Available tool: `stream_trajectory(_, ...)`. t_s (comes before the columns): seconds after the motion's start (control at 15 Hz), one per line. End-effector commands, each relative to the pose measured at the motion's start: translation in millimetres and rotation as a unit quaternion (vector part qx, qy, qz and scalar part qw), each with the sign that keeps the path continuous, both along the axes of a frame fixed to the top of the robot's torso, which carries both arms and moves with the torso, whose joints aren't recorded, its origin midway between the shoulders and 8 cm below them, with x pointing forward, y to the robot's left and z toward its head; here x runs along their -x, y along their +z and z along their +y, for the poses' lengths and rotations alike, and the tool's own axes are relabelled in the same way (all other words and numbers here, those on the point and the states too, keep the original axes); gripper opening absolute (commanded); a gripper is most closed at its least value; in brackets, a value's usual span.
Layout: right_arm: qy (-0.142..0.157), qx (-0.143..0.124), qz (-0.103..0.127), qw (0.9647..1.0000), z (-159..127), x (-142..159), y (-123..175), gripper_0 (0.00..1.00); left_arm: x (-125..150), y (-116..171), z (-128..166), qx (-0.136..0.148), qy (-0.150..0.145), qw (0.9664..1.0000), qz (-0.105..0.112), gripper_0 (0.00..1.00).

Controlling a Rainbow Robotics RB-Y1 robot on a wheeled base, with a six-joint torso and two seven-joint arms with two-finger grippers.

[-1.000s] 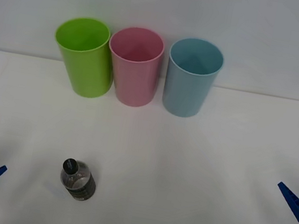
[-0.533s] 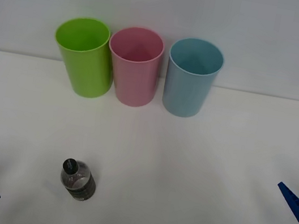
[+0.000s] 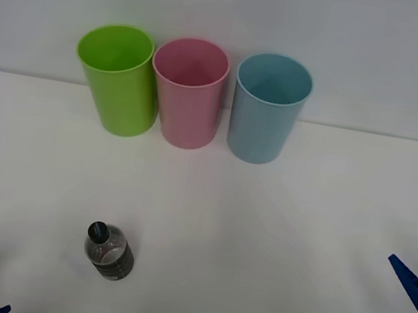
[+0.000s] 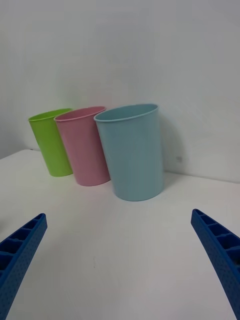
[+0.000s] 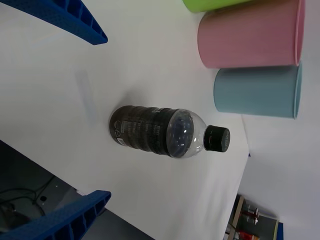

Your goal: Grasp the object on the table and drop it into the matching bin: aluminum can to the light blue bin, PET bottle to the pink bin.

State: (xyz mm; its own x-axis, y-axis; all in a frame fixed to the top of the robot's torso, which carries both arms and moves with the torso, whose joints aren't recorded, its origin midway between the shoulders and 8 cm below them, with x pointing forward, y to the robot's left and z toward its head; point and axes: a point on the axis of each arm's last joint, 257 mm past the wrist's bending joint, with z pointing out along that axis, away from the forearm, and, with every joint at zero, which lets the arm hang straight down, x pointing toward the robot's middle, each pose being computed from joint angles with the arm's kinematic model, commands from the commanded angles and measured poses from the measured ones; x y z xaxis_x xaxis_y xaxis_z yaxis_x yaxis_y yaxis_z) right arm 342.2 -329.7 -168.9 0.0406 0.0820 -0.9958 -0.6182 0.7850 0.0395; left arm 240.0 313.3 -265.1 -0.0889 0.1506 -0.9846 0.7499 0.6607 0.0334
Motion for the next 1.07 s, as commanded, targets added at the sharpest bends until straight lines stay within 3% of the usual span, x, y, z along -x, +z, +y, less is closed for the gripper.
stream_trajectory(0.07,0.000,0.000,0.000,1.0000,0,0,0,1.00,-5,-10,-8,0.011,-0.007,0.9999,0.004,1.00)
stream_trajectory(0.73,0.000,0.000,0.000,1.0000,0,0,0,1.00,-41,-33,-39,0.037,-0.038,0.9986,0.000,1.00)
stream_trajectory(1.07,0.000,0.000,0.000,1.0000,0,0,0,1.00,-57,-38,-65,0.041,-0.049,0.9979,-0.012,1.00)
